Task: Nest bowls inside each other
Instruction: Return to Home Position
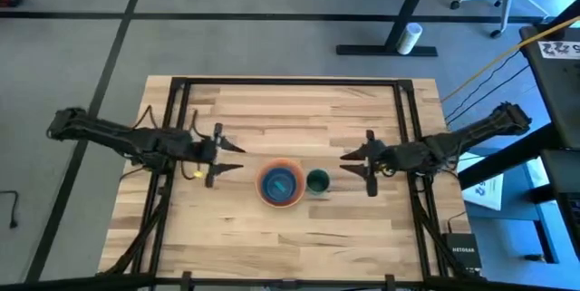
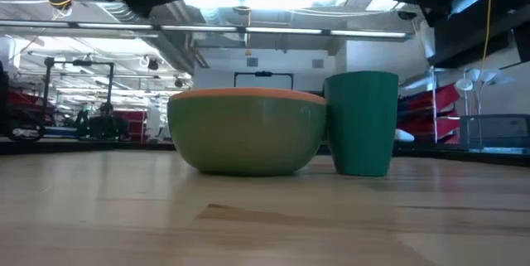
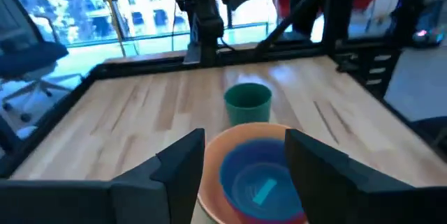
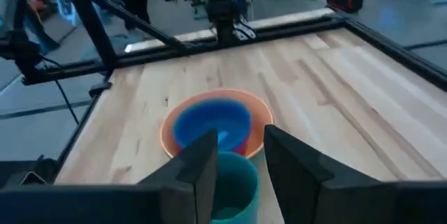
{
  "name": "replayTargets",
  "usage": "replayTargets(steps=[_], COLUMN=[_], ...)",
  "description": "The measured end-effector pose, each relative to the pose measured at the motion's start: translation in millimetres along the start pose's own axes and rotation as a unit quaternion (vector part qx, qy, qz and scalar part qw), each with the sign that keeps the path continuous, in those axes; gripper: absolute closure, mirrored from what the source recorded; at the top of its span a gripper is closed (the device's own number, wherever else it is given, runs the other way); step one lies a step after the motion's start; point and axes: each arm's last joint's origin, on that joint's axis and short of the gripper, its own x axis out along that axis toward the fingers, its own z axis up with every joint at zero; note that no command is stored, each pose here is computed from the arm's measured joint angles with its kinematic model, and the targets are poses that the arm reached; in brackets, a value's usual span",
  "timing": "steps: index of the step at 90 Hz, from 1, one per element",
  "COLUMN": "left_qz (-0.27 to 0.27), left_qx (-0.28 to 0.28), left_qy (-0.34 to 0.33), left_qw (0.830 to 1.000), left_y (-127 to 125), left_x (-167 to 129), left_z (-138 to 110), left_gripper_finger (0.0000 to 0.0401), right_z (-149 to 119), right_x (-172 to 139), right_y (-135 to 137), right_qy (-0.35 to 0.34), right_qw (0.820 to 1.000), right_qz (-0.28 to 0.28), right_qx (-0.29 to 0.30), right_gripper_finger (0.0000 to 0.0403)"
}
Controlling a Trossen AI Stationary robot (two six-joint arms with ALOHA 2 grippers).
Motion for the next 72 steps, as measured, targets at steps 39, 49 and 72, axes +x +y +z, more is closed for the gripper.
replayTargets(steps=[39, 49, 72], left_qz=[0.031, 0.026, -0.047], left_qx=[-0.041, -0.089, -0.060], left_qy=[-0.099, -0.104, -0.051], left_qw=[0.994, 0.990, 0.996], left_y=[6.1, 6.3, 0.8], left_x=[-40.9, -43.0, -41.2], left_z=[-10.8, -10.6, -21.3], left_gripper_finger=[0.0219, 0.0219, 0.0219], right_z=[-37.5, -37.5, -37.2], right_x=[-6.8, -6.9, -8.0], right_y=[-14.7, -13.6, -12.8], right_qy=[-0.025, -0.022, -0.016], right_qw=[0.997, 0.994, 1.000], right_qz=[-0.047, -0.028, -0.012], right_qx=[0.055, 0.101, -0.011], right_gripper_finger=[0.0299, 0.0299, 0.0299])
